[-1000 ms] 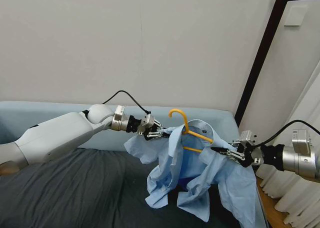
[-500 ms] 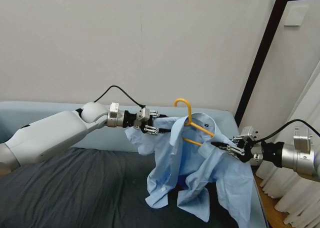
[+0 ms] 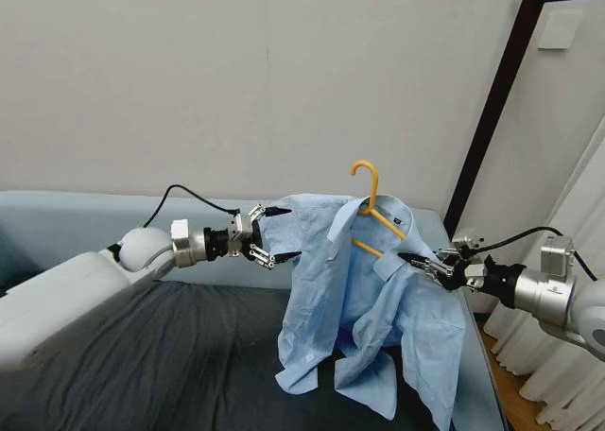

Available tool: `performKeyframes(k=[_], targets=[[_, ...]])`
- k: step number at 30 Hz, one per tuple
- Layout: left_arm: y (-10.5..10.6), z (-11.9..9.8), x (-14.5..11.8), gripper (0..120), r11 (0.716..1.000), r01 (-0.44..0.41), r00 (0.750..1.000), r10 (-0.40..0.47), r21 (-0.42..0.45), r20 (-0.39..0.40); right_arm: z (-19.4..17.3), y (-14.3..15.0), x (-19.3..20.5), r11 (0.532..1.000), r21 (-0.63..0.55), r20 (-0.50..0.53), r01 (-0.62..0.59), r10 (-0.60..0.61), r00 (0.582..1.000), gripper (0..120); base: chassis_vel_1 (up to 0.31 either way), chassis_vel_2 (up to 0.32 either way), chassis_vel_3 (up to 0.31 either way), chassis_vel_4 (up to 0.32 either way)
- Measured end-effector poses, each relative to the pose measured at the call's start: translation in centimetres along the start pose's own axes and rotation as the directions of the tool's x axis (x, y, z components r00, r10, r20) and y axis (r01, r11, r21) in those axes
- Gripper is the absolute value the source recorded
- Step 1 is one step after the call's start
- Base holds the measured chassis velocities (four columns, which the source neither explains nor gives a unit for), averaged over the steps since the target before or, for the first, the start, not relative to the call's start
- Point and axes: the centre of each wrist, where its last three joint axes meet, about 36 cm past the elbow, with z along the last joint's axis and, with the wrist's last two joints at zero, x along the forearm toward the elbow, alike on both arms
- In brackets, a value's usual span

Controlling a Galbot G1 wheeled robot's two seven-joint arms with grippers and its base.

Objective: Pick up the clothes from the sofa and hang them on the clothes hanger.

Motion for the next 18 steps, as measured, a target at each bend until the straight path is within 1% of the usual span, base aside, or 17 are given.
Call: performKeyframes(k=[1,2,3,4,5,6,7,8,9,12,13,17,18], targets=[[-2.3,0.2,0.0,100,0.997,0.069,0.998,-0.070,0.045,0.009,0.4,-0.2,-0.3,1.000,-0.004,0.002,-0.011,0.011,1.000,7,0.000,0.000,0.000,0.000],[-2.3,0.2,0.0,100,0.997,0.069,0.998,-0.070,0.045,0.009,0.4,-0.2,-0.3,1.000,-0.004,0.002,-0.011,0.011,1.000,7,0.000,0.000,0.000,0.000],[-4.1,0.2,-0.3,100,0.991,0.106,0.994,-0.107,0.081,0.015,0.6,-0.5,-0.5,1.000,-0.013,0.005,-0.016,0.016,1.000,7,0.000,0.000,0.000,0.000],[-5.0,0.3,-0.5,100,0.988,0.123,0.992,-0.125,0.099,0.016,0.7,-0.6,-0.6,1.000,-0.017,0.006,-0.019,0.019,1.000,7,0.000,0.000,0.000,0.000],[-9.0,0.8,-2.7,100,0.961,0.204,0.976,-0.214,0.184,0.035,1.3,-1.5,-1.2,0.998,-0.048,0.018,-0.035,0.036,0.999,7,0.000,0.000,0.000,0.000],[-10.7,1.1,-5.0,100,0.934,0.270,0.956,-0.288,0.233,0.049,1.8,-2.0,-1.9,0.996,-0.084,0.031,-0.041,0.044,0.999,7,0.000,0.000,0.000,0.000],[-11.5,1.3,-6.5,100,0.920,0.293,0.947,-0.317,0.258,0.056,2.2,-2.3,-2.3,0.994,-0.101,0.030,-0.041,0.044,0.999,7,0.000,0.000,0.000,0.000],[-11.5,1.3,-6.5,100,0.920,0.293,0.947,-0.317,0.258,0.056,2.2,-2.3,-2.3,0.994,-0.101,0.030,-0.041,0.044,0.999,7,0.000,0.000,0.000,0.000],[-11.7,1.6,-7.5,100,0.914,0.306,0.941,-0.332,0.268,0.060,2.6,-2.5,-2.5,0.993,-0.114,0.024,-0.039,0.042,0.999,7,0.000,0.000,0.000,0.000],[-11.5,2.0,-10.4,100,0.904,0.332,0.929,-0.363,0.270,0.076,2.8,-3.2,-3.4,0.990,-0.133,0.002,-0.039,0.040,0.999,7,0.000,0.000,0.000,0.000],[-11.5,2.0,-10.4,100,0.904,0.332,0.929,-0.363,0.270,0.076,2.8,-3.2,-3.4,0.990,-0.133,0.002,-0.039,0.040,0.999,7,0.000,0.000,0.000,0.000],[-10.9,2.8,-13.6,100,0.892,0.374,0.913,-0.402,0.253,0.069,1.5,-3.9,-4.4,0.986,-0.161,-0.020,-0.032,0.029,0.999,7,0.000,0.000,0.000,0.000],[-10.9,2.8,-13.6,100,0.892,0.374,0.913,-0.402,0.253,0.069,1.5,-3.9,-4.4,0.986,-0.161,-0.020,-0.032,0.029,0.999,7,0.000,0.000,0.000,0.000]])
